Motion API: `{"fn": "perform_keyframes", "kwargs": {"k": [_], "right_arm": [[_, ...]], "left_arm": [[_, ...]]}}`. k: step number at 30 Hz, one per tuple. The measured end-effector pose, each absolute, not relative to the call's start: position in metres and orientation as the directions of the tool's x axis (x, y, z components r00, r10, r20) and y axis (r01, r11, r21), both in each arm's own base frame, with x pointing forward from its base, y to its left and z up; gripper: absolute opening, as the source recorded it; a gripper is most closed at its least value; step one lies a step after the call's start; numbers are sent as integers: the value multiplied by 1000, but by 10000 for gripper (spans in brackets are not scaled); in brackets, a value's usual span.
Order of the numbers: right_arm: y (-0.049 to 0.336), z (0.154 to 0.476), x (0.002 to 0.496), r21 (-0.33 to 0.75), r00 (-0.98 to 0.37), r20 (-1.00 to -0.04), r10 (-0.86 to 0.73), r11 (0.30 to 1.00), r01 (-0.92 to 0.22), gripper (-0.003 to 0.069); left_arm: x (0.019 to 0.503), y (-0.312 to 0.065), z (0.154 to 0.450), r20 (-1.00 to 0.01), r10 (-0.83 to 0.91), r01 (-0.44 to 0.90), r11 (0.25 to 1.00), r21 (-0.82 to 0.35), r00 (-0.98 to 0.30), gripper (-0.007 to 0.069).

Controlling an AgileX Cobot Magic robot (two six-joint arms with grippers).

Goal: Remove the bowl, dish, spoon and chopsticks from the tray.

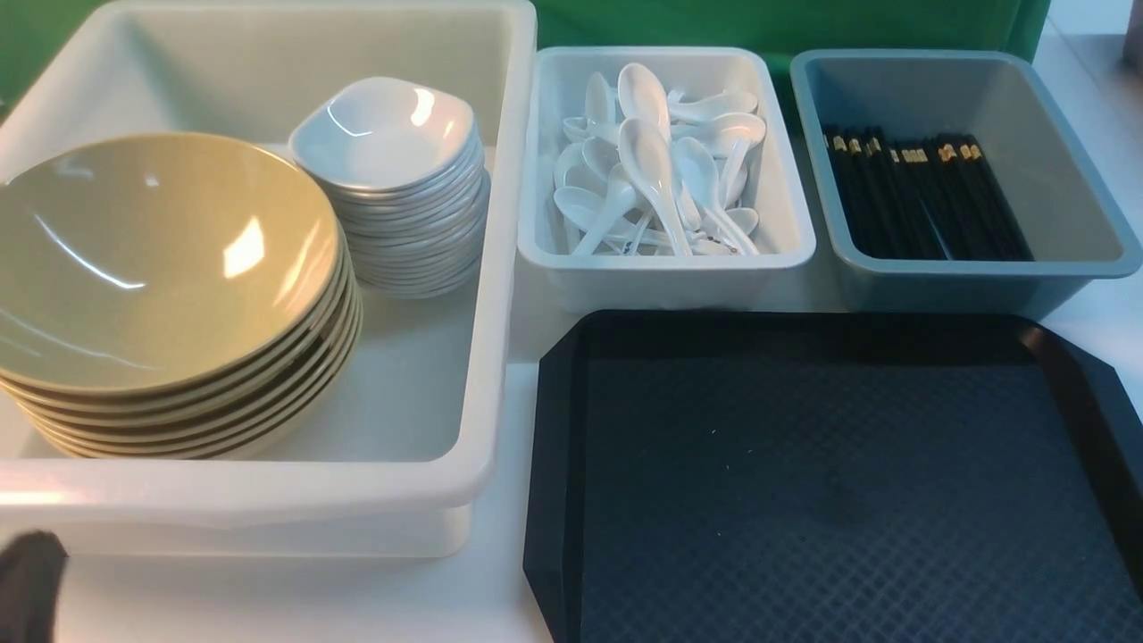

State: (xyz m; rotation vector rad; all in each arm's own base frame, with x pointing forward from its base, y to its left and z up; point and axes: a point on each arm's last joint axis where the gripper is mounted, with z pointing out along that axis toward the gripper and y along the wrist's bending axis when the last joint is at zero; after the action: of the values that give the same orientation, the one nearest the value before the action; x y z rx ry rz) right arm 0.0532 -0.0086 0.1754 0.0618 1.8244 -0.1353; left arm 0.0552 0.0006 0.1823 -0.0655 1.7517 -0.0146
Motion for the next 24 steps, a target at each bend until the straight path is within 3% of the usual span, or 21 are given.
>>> {"fn": "perform_keyframes", "kwargs": {"k": [2,24], "right_arm": [[-9,175,53,-60,-255,-966,-29,992,114,44],[-9,175,53,-60,-255,-966,-29,992,114,64]], "left_arm": [[54,-1,178,-972,-37,-11,999,-36,-232,-11],[54,-1,178,-972,-26,3,1000,-28,-232,-11]]}}
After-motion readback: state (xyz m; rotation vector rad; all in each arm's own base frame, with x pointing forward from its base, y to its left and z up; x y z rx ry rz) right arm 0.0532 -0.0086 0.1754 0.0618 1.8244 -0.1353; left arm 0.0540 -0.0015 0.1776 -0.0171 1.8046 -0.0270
